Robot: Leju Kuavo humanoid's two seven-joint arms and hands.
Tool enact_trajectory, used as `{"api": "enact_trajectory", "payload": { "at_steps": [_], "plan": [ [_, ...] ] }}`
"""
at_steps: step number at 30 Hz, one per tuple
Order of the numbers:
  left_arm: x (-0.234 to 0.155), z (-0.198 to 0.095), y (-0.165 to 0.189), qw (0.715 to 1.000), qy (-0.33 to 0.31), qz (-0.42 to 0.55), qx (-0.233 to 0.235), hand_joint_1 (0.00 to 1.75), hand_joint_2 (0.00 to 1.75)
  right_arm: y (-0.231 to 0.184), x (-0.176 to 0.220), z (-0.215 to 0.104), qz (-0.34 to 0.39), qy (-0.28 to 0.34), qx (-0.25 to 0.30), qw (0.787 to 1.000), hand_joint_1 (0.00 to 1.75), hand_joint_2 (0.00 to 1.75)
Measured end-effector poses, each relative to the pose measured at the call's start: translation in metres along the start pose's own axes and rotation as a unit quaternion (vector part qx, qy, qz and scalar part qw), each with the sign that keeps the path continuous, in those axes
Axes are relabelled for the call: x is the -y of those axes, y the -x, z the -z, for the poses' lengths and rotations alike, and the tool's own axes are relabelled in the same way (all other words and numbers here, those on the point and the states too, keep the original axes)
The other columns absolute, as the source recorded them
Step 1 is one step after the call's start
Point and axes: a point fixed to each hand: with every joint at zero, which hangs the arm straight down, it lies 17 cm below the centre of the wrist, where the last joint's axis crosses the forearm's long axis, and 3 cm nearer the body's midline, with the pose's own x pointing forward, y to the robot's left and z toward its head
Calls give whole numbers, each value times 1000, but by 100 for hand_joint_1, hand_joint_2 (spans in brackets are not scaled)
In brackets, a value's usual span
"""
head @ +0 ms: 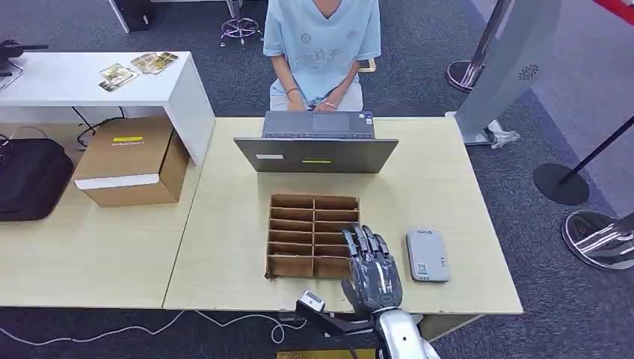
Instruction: Pass the card to the sensor for recognition and then transmit it.
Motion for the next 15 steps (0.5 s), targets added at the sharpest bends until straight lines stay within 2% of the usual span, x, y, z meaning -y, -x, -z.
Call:
{"api": "enact_trajectory", "payload": {
  "at_steps": [6, 9, 13, 15],
  "plan": [
    [2, 1, 3, 1000, -2, -26, -1, 0, 175, 0, -1, -1, 0, -1, 0, 1000, 47, 175],
    [1, 1, 4, 999, -3, -37, -3, 0, 175, 0, -1, -1, 0, -1, 0, 1000, 40, 175],
    [4, 1, 6, 999, -3, -52, -7, 0, 175, 0, -1, -1, 1, -2, 0, 1000, 45, 175],
    [5, 2, 7, 998, -4, -59, -7, 0, 175, 0, -1, -1, 1, -2, 0, 1000, 54, 175]
  ]
}}
